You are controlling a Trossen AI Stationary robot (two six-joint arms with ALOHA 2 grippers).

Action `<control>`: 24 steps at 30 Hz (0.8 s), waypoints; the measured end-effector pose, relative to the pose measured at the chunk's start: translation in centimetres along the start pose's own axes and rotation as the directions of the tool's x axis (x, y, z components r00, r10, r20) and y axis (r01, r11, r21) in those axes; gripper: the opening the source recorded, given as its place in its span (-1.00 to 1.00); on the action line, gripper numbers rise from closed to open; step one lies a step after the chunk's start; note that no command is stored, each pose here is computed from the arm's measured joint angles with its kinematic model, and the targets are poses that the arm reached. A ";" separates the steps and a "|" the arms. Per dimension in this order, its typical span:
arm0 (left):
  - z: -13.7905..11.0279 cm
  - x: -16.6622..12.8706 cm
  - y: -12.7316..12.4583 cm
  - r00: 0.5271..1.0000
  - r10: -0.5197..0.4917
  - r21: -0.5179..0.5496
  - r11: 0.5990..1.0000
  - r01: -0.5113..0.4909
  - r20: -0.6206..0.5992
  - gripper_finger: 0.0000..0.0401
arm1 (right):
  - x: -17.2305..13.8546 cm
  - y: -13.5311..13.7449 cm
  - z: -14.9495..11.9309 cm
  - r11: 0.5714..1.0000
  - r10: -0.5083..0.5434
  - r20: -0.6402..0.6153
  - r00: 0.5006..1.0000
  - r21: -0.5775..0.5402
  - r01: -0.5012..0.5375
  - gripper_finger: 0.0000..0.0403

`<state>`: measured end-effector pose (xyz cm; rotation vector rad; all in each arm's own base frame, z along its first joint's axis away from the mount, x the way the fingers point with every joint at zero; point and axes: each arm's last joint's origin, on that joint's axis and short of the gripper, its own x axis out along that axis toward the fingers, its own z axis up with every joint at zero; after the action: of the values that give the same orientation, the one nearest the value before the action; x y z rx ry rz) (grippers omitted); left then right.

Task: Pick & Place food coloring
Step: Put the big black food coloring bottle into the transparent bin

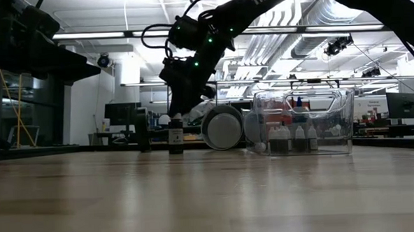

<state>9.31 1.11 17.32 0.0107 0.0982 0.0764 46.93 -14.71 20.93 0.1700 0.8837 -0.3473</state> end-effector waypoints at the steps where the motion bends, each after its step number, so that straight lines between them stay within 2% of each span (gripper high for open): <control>1: 0.0 0.0 0.0 1.000 0.001 0.000 1.000 -0.001 0.000 0.39 | 0.0 0.0 0.0 1.000 0.003 -0.002 1.000 0.009 -0.003 -0.35; 24: 0.0 0.0 0.0 1.000 0.000 0.000 1.000 0.000 0.000 0.39 | -0.4 0.2 0.4 0.999 -0.018 -0.020 1.000 0.043 0.019 -0.46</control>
<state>9.30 1.11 17.32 0.0107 0.0983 0.0767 47.08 -14.51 21.53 0.2061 0.8974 -0.3827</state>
